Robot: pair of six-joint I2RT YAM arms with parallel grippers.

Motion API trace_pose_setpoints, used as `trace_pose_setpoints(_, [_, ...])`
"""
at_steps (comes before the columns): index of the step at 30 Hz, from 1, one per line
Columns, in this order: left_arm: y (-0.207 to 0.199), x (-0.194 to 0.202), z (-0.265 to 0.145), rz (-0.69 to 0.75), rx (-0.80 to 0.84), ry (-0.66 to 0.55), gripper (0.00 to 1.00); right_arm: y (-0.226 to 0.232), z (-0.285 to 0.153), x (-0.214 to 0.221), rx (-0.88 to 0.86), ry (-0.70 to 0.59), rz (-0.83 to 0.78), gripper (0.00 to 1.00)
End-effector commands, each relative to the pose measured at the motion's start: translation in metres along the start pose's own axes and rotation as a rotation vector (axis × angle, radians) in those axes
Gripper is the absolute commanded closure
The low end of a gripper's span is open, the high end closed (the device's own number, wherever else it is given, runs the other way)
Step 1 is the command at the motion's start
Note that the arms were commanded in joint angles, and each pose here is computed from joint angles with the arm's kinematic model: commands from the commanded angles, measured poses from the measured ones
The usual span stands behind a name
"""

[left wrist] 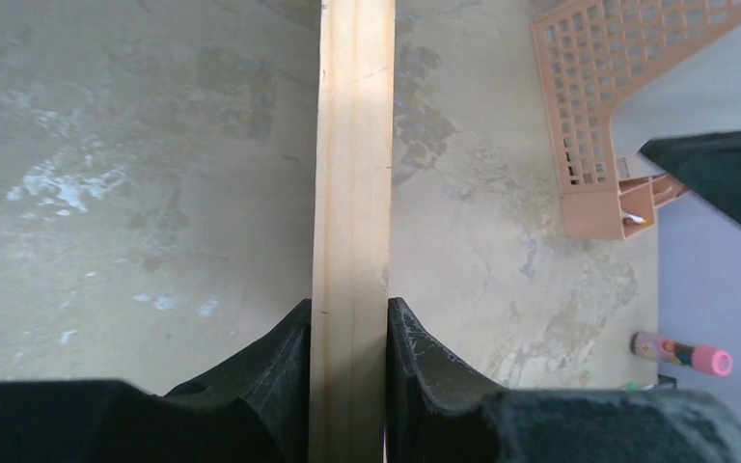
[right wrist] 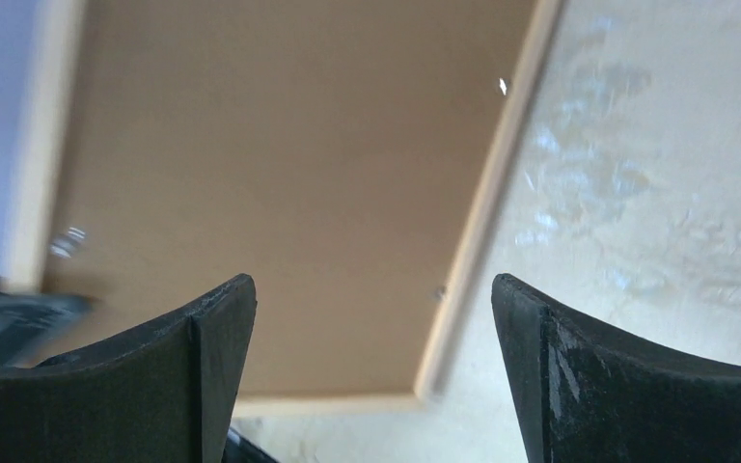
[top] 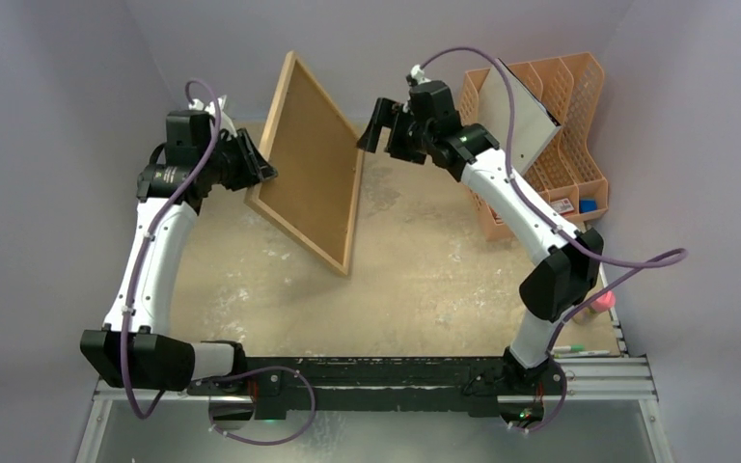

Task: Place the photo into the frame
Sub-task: Turn over the photo frame at the center of the board.

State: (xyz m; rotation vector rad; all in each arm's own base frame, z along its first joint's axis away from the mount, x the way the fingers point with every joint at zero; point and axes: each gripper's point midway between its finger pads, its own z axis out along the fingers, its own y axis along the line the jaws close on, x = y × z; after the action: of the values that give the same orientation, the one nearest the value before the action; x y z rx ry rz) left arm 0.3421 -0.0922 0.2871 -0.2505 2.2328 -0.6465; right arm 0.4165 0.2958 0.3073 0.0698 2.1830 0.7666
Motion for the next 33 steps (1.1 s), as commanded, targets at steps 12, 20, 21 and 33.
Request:
trace_pose_setpoints(12, [-0.050,-0.054,-0.039,0.351,-0.002,-0.134,1.00,0.043,-0.009,0.028,-0.323,0.172,0.123,0.07])
trace_pose_setpoints(20, [-0.070,-0.006,-0.007,0.481,-0.150,-0.060,1.00,0.069,-0.007,0.008,-0.430,0.134,0.179,0.06])
trace_pose_setpoints(21, [-0.071,-0.003,-0.005,0.495,-0.177,-0.062,1.00,0.069,-0.007,0.005,-0.425,0.122,0.197,0.05])
trace_pose_setpoints(33, [-0.111,0.042,0.014,0.623,-0.191,-0.035,0.99,0.050,-0.012,-0.008,-0.289,0.028,0.286,0.06])
